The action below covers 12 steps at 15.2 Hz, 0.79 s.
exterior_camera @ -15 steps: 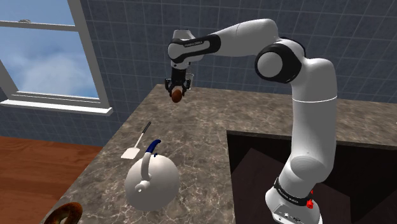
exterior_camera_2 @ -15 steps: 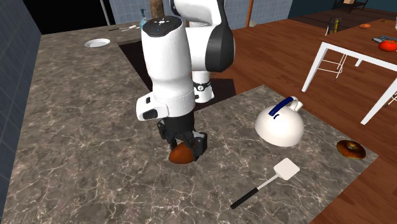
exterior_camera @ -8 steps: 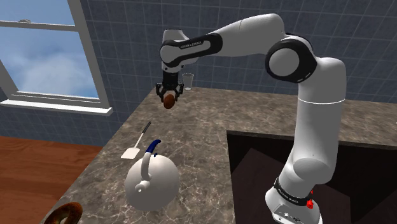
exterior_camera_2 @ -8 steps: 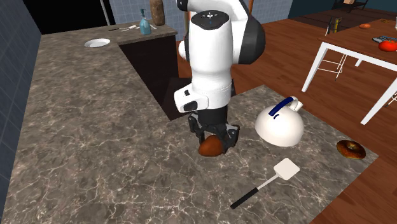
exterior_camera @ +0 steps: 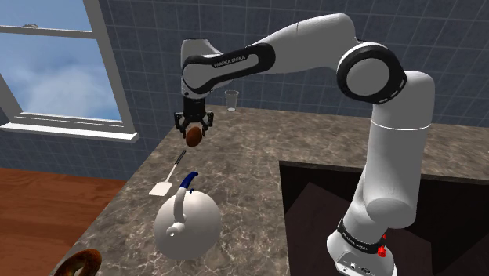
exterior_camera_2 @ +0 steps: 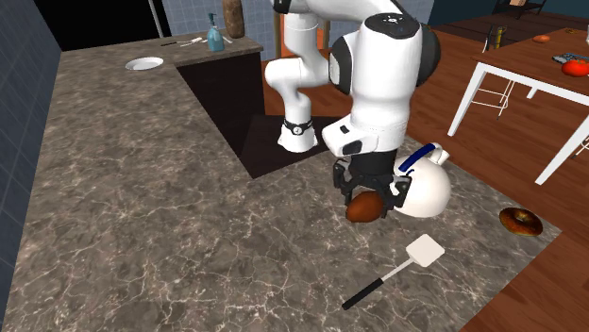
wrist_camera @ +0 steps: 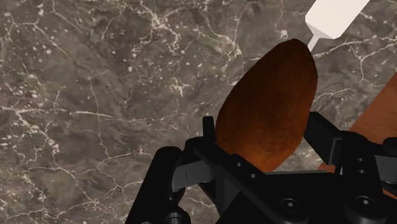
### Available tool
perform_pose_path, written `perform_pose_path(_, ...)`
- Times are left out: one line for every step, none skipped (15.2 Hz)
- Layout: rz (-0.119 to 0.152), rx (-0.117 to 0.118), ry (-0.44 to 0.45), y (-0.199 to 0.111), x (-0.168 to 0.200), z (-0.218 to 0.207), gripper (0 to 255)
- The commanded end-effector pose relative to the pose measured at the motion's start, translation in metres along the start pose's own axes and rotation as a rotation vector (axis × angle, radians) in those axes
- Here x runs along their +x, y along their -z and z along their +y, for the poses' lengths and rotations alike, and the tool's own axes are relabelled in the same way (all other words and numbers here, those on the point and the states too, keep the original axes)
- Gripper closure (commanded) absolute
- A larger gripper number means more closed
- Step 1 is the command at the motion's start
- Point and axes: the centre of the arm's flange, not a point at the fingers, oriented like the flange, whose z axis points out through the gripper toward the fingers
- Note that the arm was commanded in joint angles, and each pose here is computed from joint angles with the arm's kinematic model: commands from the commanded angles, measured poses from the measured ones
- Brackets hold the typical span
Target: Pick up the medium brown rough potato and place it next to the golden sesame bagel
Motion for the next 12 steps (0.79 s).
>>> perform_pose_path(0.0,0.0,-0.002,-0.001,-0.019,-0.017,255)
perform_pose_path(0.0,0.0,-0.002,-0.002,-0.028,-0.027,255)
perform_pose_path(0.0,0.0,-0.002,-0.003,-0.037,-0.036,255)
perform_pose_path(0.0,0.0,-0.002,-0.003,-0.046,-0.046,255)
perform_pose_path(0.0,0.0,-0.002,-0.004,-0.055,-0.055,255)
perform_pose_path(0.0,0.0,-0.002,-0.005,-0.064,-0.065,255)
perform_pose_path(0.0,0.0,-0.002,-0.005,-0.074,-0.074,255)
perform_pose_path(0.0,0.0,-0.002,-0.006,-0.083,-0.084,255)
perform_pose_path(0.0,0.0,-0.002,-0.006,-0.092,-0.093,255)
perform_pose_path(0.0,0.0,-0.002,-0.007,-0.101,-0.103,255)
perform_pose_path(0.0,0.0,-0.002,-0.008,-0.11,-0.112,255)
perform_pose_path(0.0,0.0,-0.002,-0.008,-0.12,-0.121,255)
